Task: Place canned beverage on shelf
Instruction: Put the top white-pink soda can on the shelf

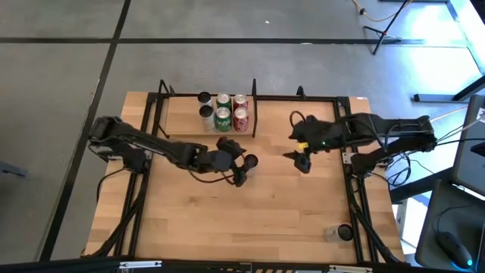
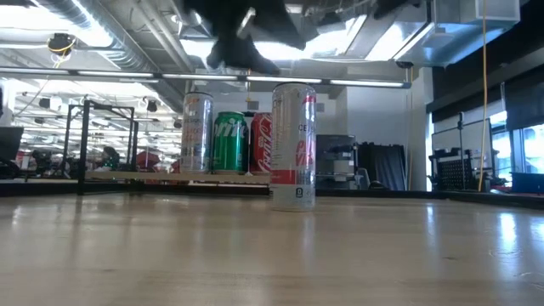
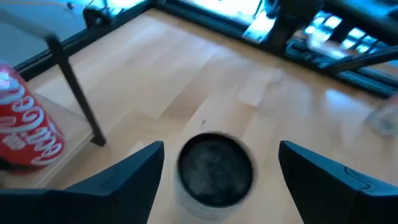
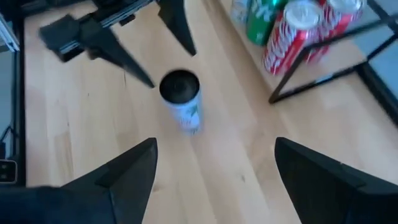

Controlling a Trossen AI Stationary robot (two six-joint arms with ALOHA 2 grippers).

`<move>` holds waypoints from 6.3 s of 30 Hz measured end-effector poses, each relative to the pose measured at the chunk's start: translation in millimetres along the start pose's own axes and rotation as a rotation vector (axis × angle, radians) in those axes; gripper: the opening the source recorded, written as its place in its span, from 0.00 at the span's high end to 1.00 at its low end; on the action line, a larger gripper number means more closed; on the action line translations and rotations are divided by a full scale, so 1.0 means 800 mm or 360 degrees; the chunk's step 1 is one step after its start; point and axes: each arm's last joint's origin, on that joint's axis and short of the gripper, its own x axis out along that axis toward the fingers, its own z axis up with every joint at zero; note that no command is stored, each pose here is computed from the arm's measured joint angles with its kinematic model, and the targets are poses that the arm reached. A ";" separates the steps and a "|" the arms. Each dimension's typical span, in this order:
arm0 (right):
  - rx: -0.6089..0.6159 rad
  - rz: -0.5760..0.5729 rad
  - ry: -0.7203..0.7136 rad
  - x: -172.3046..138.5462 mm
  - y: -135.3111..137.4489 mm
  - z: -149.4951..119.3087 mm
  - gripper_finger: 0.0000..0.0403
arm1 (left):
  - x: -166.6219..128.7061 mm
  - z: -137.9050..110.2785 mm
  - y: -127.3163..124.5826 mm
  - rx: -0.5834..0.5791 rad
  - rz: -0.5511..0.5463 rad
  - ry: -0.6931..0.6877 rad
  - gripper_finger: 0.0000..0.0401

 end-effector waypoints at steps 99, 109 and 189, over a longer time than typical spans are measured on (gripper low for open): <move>0.0256 0.0077 0.0002 0.049 -0.053 -0.008 0.23 | -0.145 -0.013 0.359 0.0041 0.0151 0.0227 0.47; 0.0283 0.0103 -0.0081 0.048 -0.052 -0.001 0.23 | -0.138 -0.013 0.388 -0.0003 0.0138 0.0173 0.45; 0.0122 0.0096 -0.0069 0.048 -0.052 -0.002 0.23 | -0.125 -0.026 0.305 -0.0396 0.0838 0.0392 0.47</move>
